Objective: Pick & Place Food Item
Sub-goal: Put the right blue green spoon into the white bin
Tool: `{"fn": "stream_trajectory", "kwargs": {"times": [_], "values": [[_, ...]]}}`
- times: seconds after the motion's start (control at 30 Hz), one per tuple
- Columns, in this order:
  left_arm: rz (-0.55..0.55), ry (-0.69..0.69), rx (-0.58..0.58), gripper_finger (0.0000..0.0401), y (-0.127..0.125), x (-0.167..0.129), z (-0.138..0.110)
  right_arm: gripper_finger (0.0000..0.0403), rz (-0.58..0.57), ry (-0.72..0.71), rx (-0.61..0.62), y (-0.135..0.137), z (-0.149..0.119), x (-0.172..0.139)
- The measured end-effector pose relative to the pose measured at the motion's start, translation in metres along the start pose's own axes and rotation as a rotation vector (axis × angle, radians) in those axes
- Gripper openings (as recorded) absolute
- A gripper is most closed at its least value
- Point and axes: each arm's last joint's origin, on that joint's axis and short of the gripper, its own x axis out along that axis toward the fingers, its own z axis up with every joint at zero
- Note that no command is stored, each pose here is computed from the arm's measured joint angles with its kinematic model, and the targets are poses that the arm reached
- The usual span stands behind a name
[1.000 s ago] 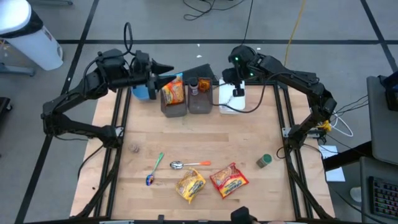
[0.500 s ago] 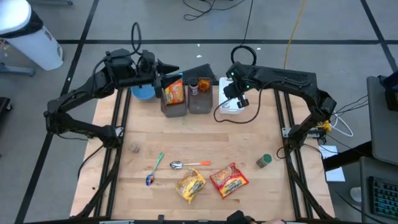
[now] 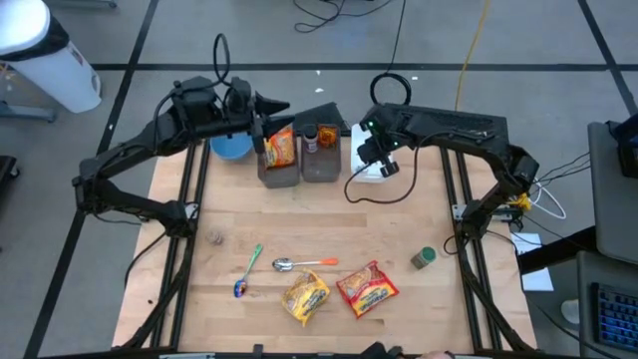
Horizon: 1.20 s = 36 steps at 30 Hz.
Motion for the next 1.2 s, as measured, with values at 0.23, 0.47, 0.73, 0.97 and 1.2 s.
{"fn": "stream_trajectory", "kwargs": {"times": [0.23,0.47,0.73,0.97,1.2], "values": [[-0.002,-0.001,0.001,0.023,0.0,0.0,0.0,0.0004,0.003,-0.015,-0.085,0.021,0.017,0.014],[-0.006,0.003,-0.009,0.023,0.0,0.0,0.0,0.0004,-0.007,-0.072,-0.136,0.036,0.033,0.021],[-0.067,0.019,-0.039,0.023,-0.002,0.0,-0.001,0.0004,0.001,-0.06,-0.07,0.041,0.022,0.031],[-0.069,0.02,-0.043,0.023,-0.002,0.0,-0.001,0.0004,-0.032,-0.07,-0.052,0.039,0.02,0.034],[-0.07,0.02,-0.043,0.023,-0.002,0.0,-0.001,0.0004,-0.042,-0.078,-0.001,0.039,0.02,0.034]]}}
